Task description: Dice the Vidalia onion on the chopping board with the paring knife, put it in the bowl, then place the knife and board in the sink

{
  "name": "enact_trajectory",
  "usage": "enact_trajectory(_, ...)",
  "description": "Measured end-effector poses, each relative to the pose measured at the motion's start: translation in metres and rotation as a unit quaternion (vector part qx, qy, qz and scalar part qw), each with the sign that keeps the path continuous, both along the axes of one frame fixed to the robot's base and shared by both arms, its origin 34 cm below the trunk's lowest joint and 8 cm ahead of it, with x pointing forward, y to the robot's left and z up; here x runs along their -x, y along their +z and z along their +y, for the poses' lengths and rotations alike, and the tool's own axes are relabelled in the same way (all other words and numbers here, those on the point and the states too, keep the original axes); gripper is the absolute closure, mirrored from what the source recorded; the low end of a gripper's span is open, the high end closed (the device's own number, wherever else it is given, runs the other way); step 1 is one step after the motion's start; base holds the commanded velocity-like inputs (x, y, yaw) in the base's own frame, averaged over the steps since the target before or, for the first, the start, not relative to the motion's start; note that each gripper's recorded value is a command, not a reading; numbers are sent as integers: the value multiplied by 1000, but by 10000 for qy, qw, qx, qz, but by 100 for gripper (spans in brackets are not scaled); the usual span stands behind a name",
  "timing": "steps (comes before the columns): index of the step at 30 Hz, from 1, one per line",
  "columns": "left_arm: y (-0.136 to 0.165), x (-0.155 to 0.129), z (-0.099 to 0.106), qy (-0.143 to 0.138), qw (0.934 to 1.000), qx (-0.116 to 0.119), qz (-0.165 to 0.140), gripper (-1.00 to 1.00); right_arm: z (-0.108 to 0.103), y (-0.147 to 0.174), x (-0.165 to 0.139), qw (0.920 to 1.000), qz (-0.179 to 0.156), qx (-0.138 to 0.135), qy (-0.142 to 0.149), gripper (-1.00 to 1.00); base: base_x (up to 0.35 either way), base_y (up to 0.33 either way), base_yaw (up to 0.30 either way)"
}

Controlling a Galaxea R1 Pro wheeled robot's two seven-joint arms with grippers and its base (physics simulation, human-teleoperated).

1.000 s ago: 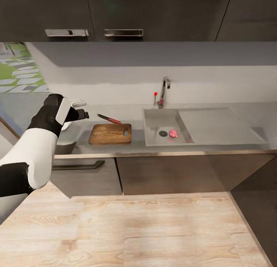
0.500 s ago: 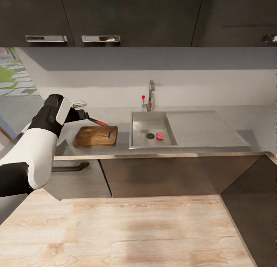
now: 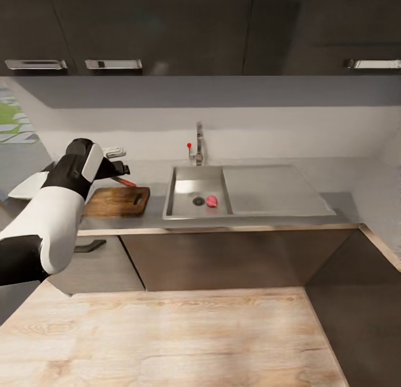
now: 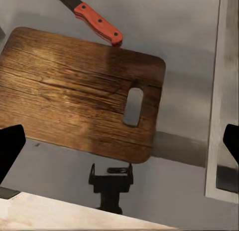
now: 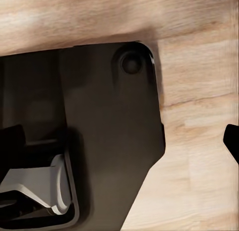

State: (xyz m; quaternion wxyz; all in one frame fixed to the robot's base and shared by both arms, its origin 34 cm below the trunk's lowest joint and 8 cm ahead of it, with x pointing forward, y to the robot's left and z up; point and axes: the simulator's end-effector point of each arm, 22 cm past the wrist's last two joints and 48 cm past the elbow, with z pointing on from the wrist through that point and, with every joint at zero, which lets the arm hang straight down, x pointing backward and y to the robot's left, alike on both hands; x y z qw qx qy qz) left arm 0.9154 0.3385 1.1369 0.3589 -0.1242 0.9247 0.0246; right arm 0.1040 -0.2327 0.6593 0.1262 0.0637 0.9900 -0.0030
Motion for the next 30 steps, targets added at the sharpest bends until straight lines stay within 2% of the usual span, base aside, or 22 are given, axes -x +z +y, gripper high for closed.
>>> enact_trajectory(12, -2, 6, -12, -80, 9999, 67, 113, -100, 0, 0, -7, 10000, -96, 1, -2, -100, 101, -316, -102)
enact_trajectory(13, -8, 7, -22, -149, 9997, 121, 175, -100, 0, 0, -7, 9999, -104, 1, -2, -100, 168, -296, -105)
enact_trajectory(16, -17, 12, -33, -222, 9991, 160, 309, -100, 0, 0, -9, 9999, -129, 1, -1, -100, 181, -286, -96)
enact_trajectory(30, -15, 20, -36, -245, 9988, 181, 386, -100, 1, 0, -15, 9998, -216, -6, 6, -100, 223, -250, -18)
